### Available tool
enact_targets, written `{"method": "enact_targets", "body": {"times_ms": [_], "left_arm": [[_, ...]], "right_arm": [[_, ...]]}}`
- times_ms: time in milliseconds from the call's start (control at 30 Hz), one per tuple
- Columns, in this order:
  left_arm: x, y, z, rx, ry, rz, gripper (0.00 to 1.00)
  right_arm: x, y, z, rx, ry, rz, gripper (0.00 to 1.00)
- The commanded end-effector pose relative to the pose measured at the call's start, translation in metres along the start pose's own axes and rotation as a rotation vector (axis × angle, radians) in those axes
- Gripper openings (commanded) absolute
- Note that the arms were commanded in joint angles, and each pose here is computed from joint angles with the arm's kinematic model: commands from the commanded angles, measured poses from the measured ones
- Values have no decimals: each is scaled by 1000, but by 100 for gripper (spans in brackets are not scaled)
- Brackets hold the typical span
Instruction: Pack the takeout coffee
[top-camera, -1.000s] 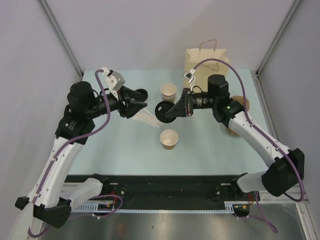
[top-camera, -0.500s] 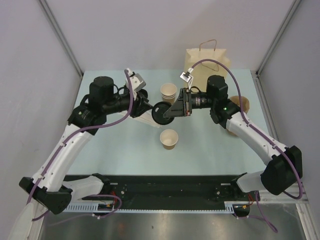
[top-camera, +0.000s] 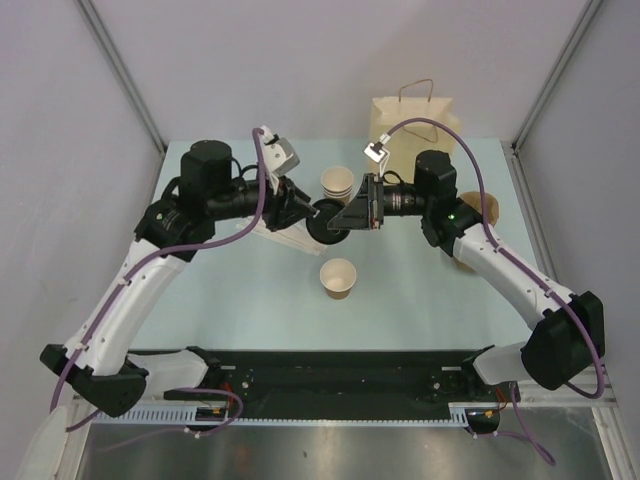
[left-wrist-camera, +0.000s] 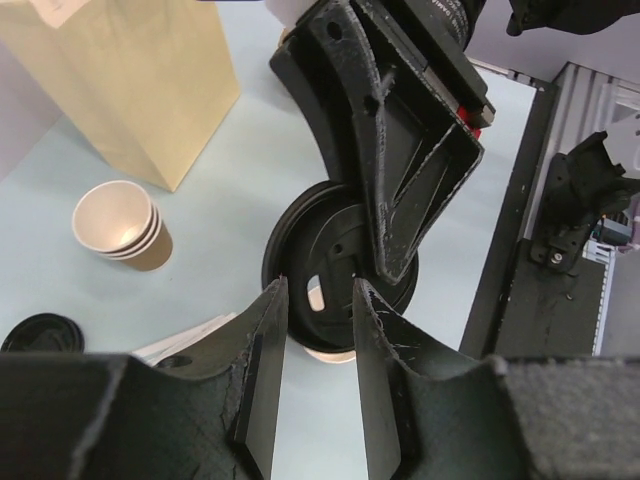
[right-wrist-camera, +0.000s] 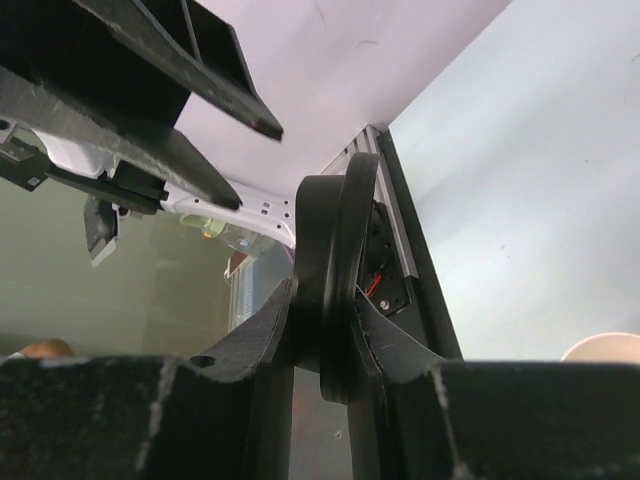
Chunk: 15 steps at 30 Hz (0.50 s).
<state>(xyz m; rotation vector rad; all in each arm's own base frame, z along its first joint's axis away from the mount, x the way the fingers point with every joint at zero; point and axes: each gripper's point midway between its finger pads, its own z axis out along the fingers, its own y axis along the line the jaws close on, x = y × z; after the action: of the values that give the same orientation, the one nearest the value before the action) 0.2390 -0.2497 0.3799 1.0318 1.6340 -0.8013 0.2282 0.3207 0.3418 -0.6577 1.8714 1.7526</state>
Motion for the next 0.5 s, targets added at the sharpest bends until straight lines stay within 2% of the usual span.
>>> {"method": "enact_targets", "body": {"times_ms": [0, 467], "left_arm": [[-5, -6, 8, 38, 18, 22, 37], [16, 8, 22, -31, 106, 37, 27]], "right_arm": [[-6, 4, -3, 10, -34, -29, 6], [-6, 4, -5, 8, -38, -17, 7]]}}
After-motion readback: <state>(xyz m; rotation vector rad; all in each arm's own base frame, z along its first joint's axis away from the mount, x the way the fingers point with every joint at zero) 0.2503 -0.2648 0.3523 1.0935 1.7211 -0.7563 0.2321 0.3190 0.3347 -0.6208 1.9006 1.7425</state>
